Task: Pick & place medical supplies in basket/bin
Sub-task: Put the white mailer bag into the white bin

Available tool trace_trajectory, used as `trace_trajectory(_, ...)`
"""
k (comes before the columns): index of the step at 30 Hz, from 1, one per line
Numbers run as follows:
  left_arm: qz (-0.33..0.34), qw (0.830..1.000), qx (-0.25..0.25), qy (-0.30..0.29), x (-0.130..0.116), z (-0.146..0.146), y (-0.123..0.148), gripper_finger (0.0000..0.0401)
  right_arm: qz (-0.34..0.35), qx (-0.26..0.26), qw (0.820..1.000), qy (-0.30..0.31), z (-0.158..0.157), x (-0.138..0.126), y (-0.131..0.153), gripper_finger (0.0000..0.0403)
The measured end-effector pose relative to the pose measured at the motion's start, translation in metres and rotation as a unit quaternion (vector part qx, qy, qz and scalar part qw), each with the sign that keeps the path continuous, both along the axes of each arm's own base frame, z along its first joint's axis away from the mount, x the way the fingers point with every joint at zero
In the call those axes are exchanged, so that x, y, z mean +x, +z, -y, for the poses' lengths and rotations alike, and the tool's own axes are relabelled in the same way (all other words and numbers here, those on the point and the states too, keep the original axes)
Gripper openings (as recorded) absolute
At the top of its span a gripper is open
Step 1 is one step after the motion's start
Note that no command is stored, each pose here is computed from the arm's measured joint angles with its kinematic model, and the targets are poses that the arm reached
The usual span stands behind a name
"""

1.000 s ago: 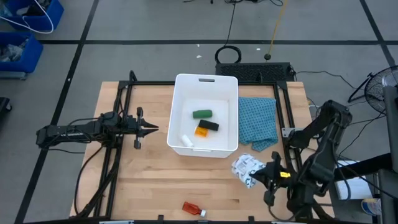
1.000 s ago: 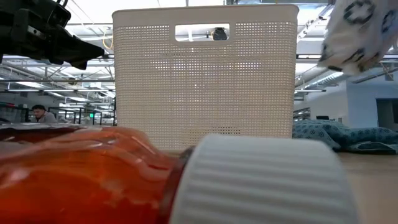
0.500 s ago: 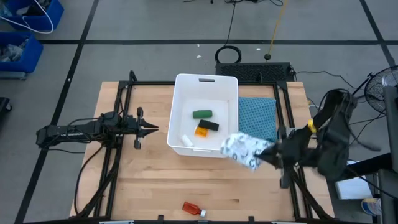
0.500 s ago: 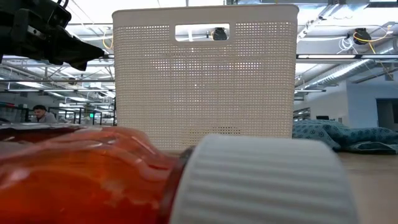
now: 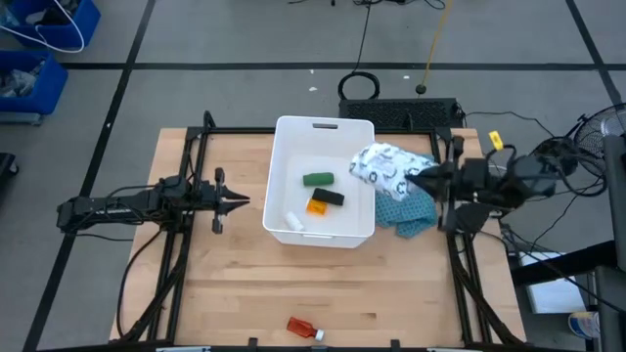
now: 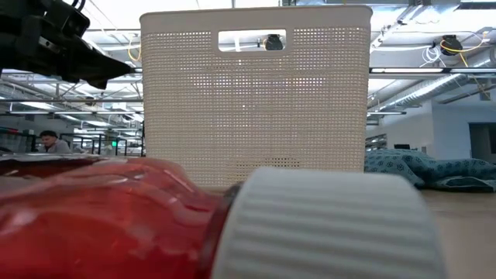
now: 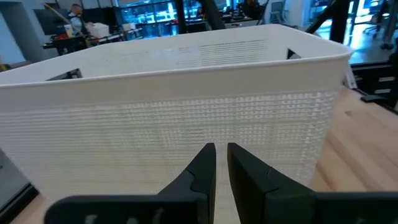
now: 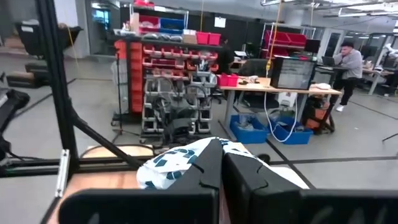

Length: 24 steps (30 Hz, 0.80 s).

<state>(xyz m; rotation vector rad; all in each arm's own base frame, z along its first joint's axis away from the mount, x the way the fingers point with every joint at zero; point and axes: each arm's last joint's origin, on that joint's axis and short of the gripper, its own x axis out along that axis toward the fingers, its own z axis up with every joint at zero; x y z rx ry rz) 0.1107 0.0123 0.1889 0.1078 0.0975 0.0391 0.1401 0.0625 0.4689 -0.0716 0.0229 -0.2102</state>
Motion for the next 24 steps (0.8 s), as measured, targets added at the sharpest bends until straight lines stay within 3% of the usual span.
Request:
trace_trajectory(5, 0.0, 1.0, 0.003, 0.006, 0.0, 0.0, 0.0, 0.0047, -0.039, -0.018, 0.999, -0.016, 0.016, 0.023, -0.01, 0.0)
trace_trajectory(14, 0.0, 1.0, 0.01, 0.006, 0.0, 0.0, 0.0, 0.0047, -0.135, -0.05, 0.99, -0.001, 0.061, 0.088, -0.039, 0.0)
trace_trajectory(19, -0.001, 1.0, 0.019, 0.005, 0.0, 0.0, 0.0, 0.0047, -0.167, -0.014, 0.985, 0.028, 0.097, 0.114, -0.058, 0.0)
trace_trajectory(24, -0.002, 1.0, 0.023, 0.007, 0.0, -0.001, 0.0, 0.0047, -0.251, 0.015, 0.966, 0.053, 0.121, 0.146, -0.096, 0.0)
